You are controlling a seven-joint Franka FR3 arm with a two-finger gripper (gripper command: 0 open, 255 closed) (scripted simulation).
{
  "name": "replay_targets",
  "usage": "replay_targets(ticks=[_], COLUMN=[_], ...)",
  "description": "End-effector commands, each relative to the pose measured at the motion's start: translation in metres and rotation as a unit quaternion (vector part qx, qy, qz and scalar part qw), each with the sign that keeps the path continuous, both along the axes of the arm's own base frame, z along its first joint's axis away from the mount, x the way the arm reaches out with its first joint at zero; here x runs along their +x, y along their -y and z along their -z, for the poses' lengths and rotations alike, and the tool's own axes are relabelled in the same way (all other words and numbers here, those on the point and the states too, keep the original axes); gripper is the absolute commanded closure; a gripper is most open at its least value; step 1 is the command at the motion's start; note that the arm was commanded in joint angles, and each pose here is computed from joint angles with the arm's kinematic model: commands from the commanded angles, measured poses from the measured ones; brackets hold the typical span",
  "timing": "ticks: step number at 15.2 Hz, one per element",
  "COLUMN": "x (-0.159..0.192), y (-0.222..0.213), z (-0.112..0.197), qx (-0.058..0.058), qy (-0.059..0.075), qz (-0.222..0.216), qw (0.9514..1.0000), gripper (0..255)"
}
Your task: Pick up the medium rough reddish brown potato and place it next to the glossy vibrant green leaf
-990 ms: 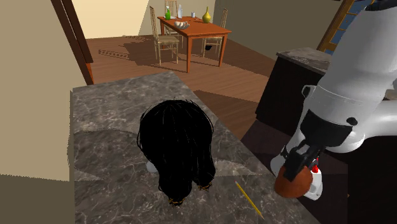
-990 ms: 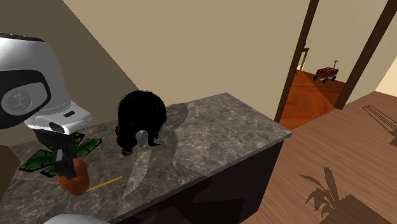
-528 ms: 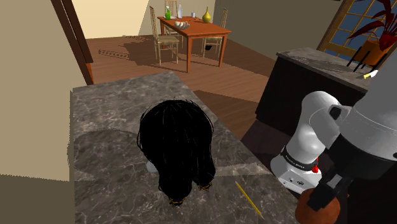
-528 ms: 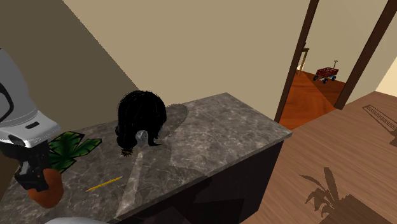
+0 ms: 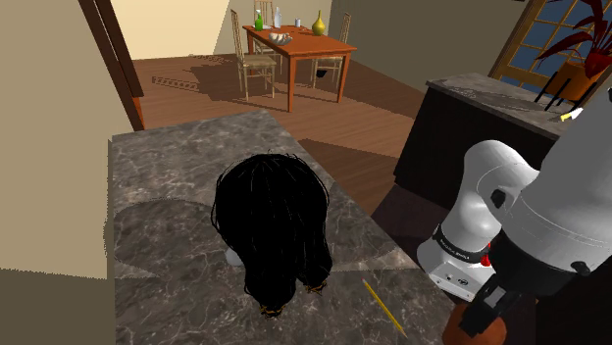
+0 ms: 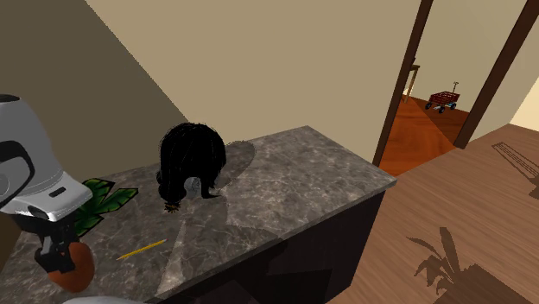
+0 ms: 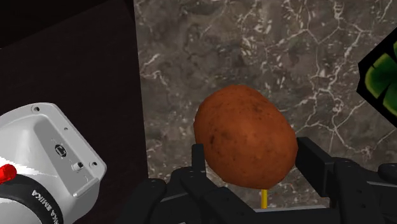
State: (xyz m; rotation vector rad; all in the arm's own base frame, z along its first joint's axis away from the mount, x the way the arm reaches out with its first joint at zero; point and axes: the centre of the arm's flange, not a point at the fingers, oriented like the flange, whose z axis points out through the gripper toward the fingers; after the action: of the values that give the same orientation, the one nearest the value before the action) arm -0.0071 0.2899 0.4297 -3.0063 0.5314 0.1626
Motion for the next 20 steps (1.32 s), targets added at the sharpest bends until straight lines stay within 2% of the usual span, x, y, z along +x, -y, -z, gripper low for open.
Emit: replay_targets(ticks=[1, 13, 20], x=[0.0, 0.0, 0.0], y=[0.0, 0.0, 0.0], z=[0.011, 0.076, 0.076], qx=[0.0, 0.0, 0.0], qy=[0.0, 0.0, 0.0], qz=[0.0, 0.0, 0.0], qw=[1.0, 1.0, 1.0], gripper=[255, 255, 255])
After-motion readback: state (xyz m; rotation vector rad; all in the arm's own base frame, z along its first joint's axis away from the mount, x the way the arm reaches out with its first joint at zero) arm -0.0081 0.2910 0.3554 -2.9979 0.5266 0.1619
